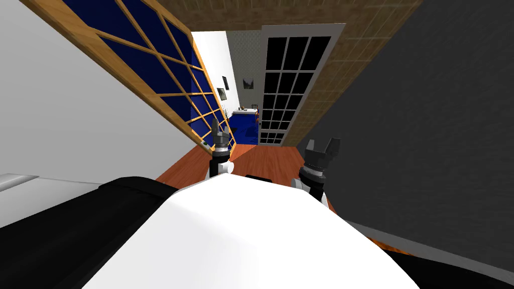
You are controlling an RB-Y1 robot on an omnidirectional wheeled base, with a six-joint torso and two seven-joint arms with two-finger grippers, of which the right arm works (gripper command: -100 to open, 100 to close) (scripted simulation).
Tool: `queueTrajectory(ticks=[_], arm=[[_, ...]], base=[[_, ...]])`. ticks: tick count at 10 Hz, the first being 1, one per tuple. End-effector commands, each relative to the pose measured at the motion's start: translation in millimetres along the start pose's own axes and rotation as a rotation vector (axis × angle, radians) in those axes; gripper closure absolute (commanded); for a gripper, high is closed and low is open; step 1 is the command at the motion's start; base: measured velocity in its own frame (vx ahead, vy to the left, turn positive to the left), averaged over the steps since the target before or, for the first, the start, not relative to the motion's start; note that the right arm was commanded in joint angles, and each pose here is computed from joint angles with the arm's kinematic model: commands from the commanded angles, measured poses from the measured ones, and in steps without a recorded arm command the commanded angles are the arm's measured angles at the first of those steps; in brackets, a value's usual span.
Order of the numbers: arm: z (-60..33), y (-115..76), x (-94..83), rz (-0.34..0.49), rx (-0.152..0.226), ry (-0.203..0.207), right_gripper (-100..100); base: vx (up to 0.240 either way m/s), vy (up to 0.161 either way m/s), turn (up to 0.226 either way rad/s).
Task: Pull the door open
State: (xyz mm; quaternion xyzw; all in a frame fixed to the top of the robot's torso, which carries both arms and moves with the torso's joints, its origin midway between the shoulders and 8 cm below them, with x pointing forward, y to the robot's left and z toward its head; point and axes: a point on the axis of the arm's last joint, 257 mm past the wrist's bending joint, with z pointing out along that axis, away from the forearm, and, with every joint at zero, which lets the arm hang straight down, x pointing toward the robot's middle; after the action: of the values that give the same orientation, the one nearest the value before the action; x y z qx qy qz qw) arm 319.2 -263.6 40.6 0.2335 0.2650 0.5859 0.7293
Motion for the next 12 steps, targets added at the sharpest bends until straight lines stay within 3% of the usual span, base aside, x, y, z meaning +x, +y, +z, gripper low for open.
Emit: queueTrajectory(ticks=[1,12], arm=[[-4.2,-12.1,-0.5,0.045,0.02,0.002,-100],[-35.4,-87.5,-12.2,0.324,0.149,-0.044,-100]], base=[[0.067,-0.076,0.161],[0.132,0.037,0.112]])
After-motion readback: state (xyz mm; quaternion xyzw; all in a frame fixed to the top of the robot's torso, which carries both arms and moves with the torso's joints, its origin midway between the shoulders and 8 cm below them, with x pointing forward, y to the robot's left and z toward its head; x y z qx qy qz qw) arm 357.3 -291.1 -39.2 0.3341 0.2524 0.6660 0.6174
